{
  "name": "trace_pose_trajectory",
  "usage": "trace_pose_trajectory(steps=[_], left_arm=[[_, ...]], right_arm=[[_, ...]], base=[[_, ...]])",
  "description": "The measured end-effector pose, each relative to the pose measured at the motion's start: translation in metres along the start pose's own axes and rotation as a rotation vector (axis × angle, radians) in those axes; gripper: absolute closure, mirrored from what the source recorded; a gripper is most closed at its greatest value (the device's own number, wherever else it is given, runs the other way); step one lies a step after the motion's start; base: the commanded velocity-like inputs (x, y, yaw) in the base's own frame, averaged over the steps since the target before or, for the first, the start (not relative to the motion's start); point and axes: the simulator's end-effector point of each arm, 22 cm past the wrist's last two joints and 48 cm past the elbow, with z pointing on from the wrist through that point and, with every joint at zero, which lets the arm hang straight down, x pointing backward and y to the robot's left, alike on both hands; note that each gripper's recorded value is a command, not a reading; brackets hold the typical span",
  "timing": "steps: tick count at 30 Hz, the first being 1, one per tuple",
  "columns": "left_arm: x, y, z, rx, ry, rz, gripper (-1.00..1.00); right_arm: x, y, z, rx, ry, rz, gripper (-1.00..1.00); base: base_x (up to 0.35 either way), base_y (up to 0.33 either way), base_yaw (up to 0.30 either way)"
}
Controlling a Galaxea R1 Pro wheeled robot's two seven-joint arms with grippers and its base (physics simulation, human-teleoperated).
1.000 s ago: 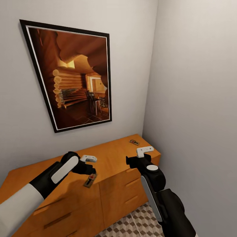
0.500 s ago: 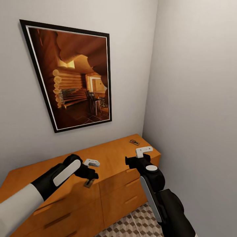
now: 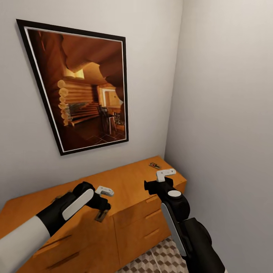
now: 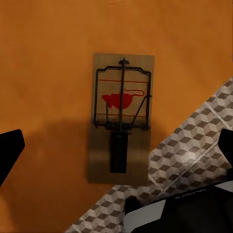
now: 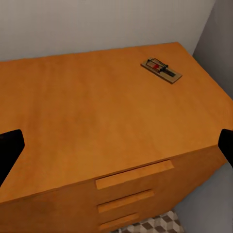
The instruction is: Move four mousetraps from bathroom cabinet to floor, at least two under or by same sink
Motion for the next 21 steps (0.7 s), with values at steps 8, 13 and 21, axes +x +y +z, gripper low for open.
trace_pose_trajectory(steps=[8,13,21], left_arm=[[0.0016,-0.0006,0.0015,-0.005,0.001,0.007,-1.00],[0.0042,-0.0001,0.0040,-0.007,0.009,0.005,-1.00],[0.0076,0.0016,0.0065,-0.011,0.019,0.003,-1.00]], right_arm=[[0.0001,0.0003,0.0000,0.000,0.000,-0.001,-1.00],[0.0000,0.0006,-0.0001,-0.001,0.000,-0.001,-1.00],[-0.0002,0.0030,-0.0005,-0.005,-0.001,-0.006,-1.00]], base=[[0.068,0.000,0.000],[0.015,0.000,0.000],[0.004,0.000,0.000]])
